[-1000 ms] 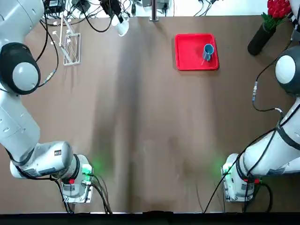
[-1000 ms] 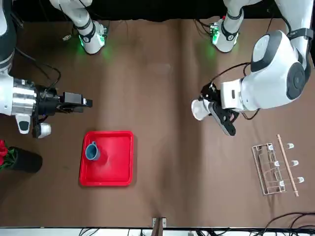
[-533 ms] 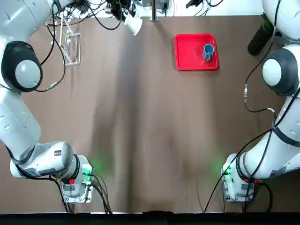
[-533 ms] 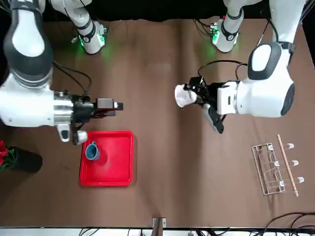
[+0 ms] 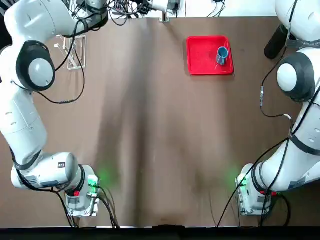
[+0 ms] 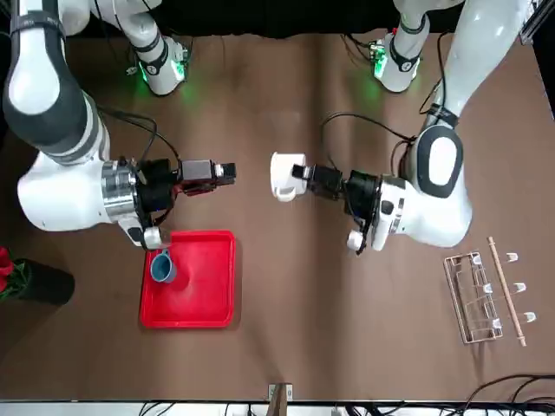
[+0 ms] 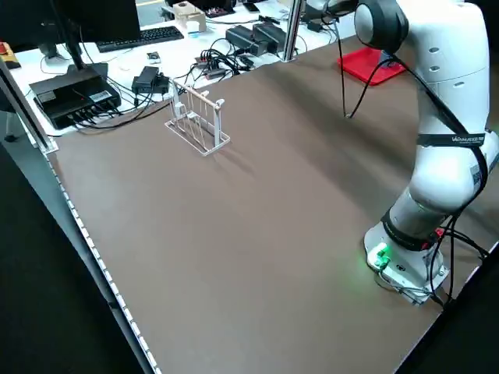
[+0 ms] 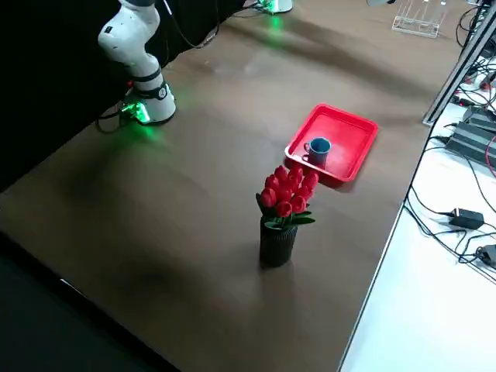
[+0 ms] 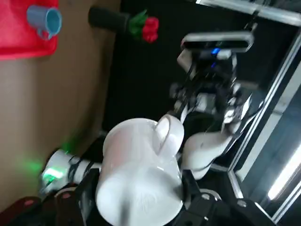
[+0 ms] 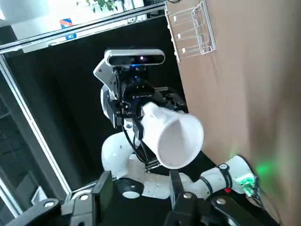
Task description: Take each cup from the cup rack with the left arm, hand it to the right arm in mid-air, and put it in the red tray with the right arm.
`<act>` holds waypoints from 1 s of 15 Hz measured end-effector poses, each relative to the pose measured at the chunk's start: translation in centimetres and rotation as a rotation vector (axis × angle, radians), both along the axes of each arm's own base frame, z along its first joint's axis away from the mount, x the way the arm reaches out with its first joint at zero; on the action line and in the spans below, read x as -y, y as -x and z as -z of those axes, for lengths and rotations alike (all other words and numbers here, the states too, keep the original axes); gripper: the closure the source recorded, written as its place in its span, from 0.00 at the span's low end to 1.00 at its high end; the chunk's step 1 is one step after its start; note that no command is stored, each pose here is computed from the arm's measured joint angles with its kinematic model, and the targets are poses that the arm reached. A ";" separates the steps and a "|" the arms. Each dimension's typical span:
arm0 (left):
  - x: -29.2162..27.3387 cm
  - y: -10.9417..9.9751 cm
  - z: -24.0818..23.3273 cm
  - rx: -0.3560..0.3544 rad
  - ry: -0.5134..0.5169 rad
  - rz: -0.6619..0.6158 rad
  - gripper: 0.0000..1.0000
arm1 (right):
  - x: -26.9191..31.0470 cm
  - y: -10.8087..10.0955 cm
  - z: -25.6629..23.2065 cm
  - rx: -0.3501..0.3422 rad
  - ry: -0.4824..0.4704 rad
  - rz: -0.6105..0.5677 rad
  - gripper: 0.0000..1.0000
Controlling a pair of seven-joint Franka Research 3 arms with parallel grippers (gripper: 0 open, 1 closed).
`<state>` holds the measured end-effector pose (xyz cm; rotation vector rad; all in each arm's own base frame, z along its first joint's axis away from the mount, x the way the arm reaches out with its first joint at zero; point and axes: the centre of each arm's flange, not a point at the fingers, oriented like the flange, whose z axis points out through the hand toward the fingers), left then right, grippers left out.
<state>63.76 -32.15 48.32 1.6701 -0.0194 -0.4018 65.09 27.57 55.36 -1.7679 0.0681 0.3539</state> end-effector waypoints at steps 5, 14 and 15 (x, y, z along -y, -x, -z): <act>2.5 -1.5 0.6 -0.041 0.050 -0.155 0.25 | -2.0 0.4 0.9 -0.026 -0.019 -0.018 0.45; 3.7 -2.1 1.2 -0.061 0.066 -0.194 0.25 | 0.3 -1.4 0.6 0.036 -0.013 0.081 0.46; 3.7 -2.1 1.1 -0.062 0.066 -0.194 0.25 | 1.4 -1.8 0.5 0.052 -0.015 0.094 0.46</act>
